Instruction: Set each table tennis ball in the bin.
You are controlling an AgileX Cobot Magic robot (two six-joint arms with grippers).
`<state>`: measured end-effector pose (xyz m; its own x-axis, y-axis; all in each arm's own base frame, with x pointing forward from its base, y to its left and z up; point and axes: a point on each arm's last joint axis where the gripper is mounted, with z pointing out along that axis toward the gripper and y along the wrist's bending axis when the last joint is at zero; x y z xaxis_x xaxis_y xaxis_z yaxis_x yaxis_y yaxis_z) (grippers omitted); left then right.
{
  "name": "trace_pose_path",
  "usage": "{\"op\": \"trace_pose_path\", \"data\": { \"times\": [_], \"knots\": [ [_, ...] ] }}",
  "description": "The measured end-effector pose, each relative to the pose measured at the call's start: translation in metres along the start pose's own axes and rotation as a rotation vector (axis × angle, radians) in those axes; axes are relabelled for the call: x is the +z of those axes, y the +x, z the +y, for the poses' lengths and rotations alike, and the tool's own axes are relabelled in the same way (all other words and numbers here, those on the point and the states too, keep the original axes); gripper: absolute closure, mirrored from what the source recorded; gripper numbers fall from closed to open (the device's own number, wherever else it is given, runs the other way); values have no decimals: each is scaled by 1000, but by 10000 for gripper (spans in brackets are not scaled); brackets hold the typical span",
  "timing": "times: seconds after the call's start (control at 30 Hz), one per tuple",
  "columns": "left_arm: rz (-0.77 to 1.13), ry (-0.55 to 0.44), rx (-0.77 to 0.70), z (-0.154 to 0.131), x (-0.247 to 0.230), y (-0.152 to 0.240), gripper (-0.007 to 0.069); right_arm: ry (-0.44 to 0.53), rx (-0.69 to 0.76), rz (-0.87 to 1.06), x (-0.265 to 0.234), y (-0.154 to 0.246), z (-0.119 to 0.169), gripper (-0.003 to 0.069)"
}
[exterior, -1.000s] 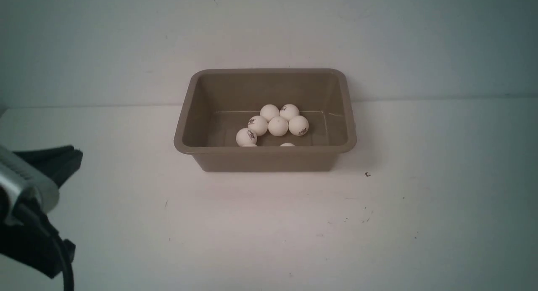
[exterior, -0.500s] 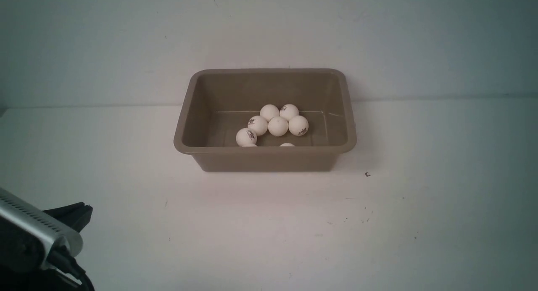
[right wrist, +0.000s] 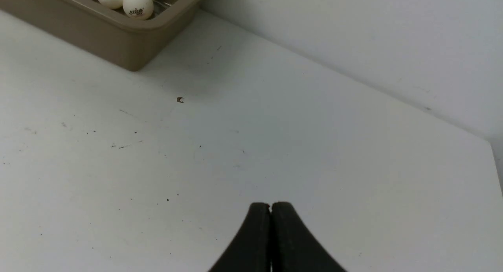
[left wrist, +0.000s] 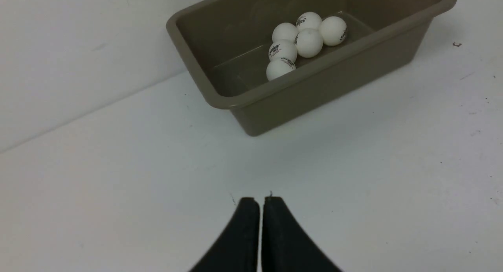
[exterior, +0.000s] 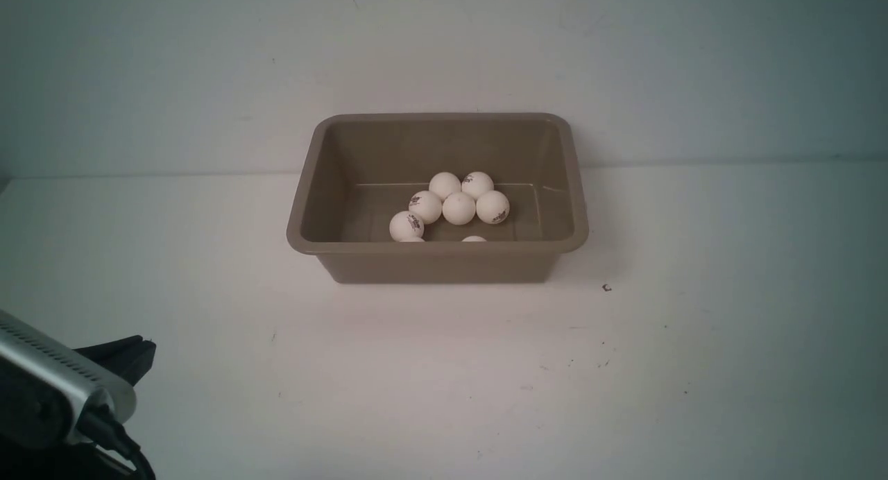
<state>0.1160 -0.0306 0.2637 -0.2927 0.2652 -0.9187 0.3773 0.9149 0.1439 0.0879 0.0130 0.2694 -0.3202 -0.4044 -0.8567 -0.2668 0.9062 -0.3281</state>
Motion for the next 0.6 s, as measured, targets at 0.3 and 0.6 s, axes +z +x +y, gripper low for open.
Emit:
{"op": "trace_pose_path", "data": {
  "times": [0.3, 0.6],
  "knots": [
    [-11, -24, -3, 2, -3, 1, 629, 0, 0, -1, 0, 0, 0, 675],
    [-185, -341, -24, 9, -37, 30, 629, 1, 1, -2, 0, 0, 0, 675]
  ]
}}
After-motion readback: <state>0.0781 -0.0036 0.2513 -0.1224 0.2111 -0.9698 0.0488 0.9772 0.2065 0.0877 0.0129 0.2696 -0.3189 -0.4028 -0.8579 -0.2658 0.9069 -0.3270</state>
